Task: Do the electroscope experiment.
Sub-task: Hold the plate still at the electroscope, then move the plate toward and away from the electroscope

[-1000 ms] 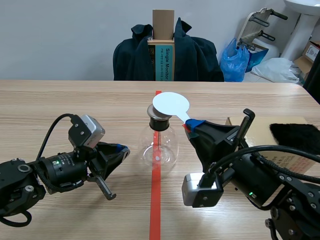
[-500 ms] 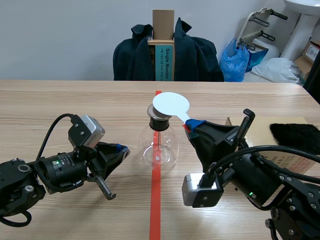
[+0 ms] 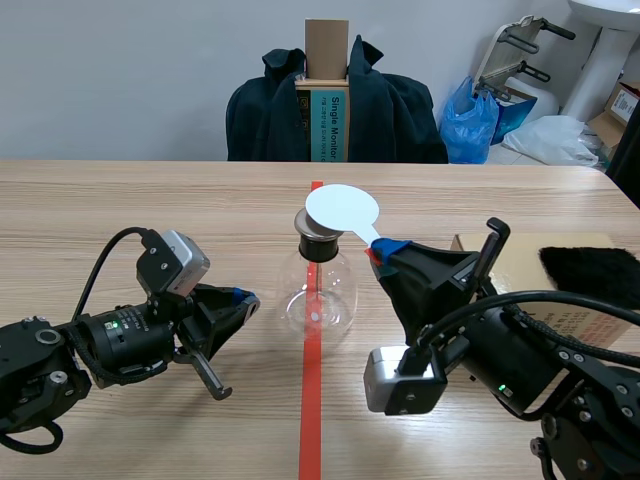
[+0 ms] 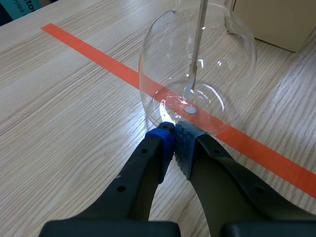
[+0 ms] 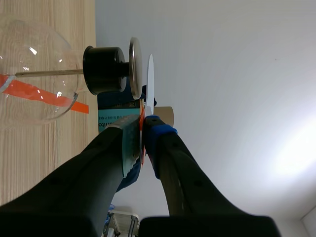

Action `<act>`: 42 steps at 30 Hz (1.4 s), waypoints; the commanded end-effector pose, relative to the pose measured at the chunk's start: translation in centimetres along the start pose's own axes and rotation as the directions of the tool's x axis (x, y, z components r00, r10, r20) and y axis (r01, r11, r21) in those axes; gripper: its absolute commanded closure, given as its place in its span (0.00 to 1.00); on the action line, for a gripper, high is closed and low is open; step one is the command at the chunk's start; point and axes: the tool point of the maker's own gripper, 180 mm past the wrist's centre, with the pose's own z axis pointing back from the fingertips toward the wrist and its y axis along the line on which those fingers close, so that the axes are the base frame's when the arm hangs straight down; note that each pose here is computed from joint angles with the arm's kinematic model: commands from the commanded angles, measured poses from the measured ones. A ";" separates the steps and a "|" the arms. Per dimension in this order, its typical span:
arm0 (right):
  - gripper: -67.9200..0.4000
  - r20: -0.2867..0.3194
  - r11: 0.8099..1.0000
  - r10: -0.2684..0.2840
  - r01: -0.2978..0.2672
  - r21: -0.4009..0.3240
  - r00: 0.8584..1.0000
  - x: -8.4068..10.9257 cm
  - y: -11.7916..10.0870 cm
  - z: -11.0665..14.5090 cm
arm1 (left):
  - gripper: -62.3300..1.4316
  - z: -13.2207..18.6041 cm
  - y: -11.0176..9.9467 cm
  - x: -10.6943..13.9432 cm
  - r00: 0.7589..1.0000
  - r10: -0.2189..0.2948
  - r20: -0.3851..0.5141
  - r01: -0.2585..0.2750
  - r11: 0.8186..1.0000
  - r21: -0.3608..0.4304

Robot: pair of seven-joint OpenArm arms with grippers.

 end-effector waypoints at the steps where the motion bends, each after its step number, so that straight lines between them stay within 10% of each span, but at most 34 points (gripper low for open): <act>1: 0.98 0.008 0.999 0.028 -0.028 -0.032 1.000 -0.3 -1.2 -0.4 | 0.93 -0.4 0.7 1.6 0.999 -0.009 0.048 0.008 1.000 0.013; 14: 0.98 0.004 0.999 0.029 -0.029 -0.033 1.000 -0.4 -1.2 -0.4 | 0.93 -0.4 0.7 1.6 0.999 -0.009 0.048 0.008 1.000 0.013; 21: 0.98 -0.098 0.999 0.025 -0.029 -0.033 0.995 -2.2 -1.2 -0.3 | 0.93 -0.4 0.7 1.6 0.999 -0.009 0.048 0.008 1.000 0.013; 36: 0.98 -0.420 0.999 0.016 -0.034 -0.037 0.907 -8.0 -1.5 1.3 | 0.93 -0.4 0.7 1.6 0.999 -0.009 0.048 0.008 1.000 0.013; 42: 0.98 -0.406 0.998 0.019 -0.039 -0.040 0.914 -7.8 -1.6 1.2 | 0.93 -0.4 0.7 1.6 0.999 -0.009 0.048 0.008 1.000 0.013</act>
